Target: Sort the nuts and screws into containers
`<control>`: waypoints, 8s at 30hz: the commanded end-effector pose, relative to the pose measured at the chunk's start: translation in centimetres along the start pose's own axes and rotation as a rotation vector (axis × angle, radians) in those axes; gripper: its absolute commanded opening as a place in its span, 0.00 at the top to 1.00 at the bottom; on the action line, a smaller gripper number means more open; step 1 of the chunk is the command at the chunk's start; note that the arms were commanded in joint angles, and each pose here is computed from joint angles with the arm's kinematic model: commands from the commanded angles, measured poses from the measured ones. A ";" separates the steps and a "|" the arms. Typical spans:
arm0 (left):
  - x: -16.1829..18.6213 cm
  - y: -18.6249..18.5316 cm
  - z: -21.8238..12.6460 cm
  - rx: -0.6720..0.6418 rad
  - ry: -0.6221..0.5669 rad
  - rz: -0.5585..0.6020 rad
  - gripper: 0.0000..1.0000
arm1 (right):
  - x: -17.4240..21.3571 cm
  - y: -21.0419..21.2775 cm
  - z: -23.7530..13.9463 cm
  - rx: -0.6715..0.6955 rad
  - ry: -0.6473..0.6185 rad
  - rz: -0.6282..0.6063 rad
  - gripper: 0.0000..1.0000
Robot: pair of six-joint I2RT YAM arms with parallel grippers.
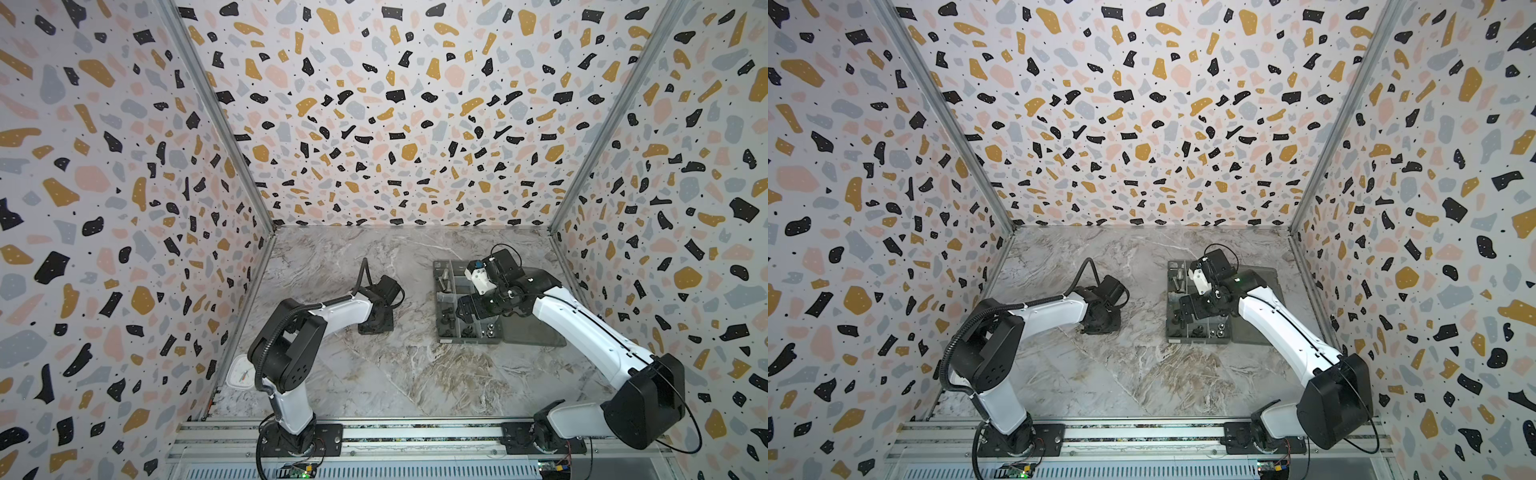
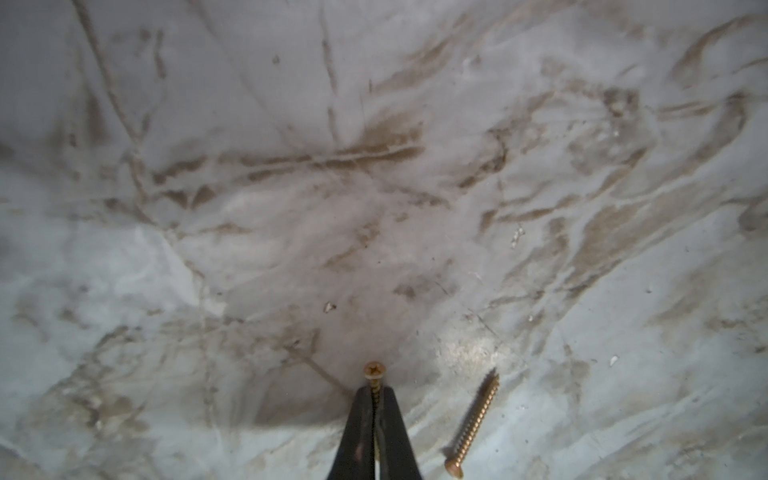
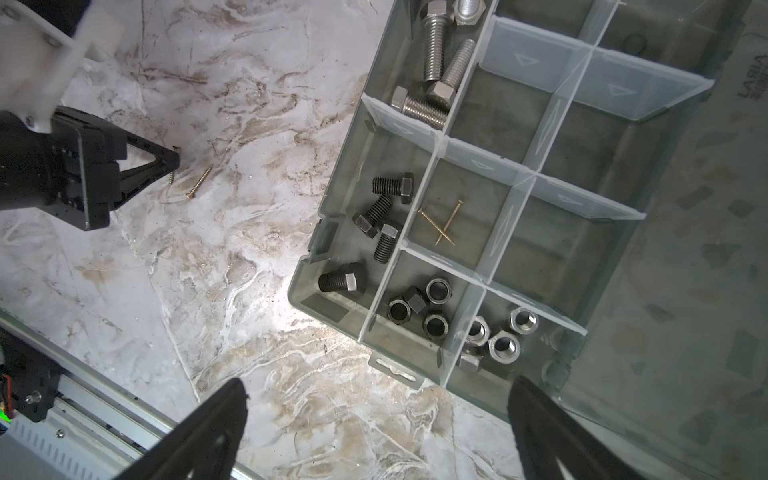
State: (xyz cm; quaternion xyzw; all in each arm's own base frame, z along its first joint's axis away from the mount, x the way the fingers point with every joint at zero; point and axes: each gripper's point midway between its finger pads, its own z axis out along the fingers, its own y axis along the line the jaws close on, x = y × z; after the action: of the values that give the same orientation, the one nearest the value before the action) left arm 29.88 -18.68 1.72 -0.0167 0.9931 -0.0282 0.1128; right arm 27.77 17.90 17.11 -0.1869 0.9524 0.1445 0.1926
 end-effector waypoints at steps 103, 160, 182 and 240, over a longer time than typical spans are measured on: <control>-0.6 -3.7 -5.1 0.041 -0.080 0.414 0.65 | -3.4 1.7 -2.6 0.088 -0.065 0.042 0.01; -4.3 -7.9 -6.3 0.167 -0.006 0.464 1.00 | -1.9 -1.1 -4.4 0.214 -0.063 0.113 0.01; -5.8 -26.7 -8.7 0.537 -0.096 0.597 1.00 | 3.0 -7.6 -8.3 0.330 -0.061 0.267 0.01; -8.8 25.0 -18.9 -0.450 -1.160 -0.255 0.00 | -4.3 -15.3 -1.8 0.397 -0.586 0.189 0.01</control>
State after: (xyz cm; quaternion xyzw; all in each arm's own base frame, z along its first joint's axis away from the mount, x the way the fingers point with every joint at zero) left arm 33.20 5.99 17.83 -0.1341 0.8037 0.1665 0.5553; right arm 35.11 5.49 14.95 -0.0098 0.9167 0.0322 0.3982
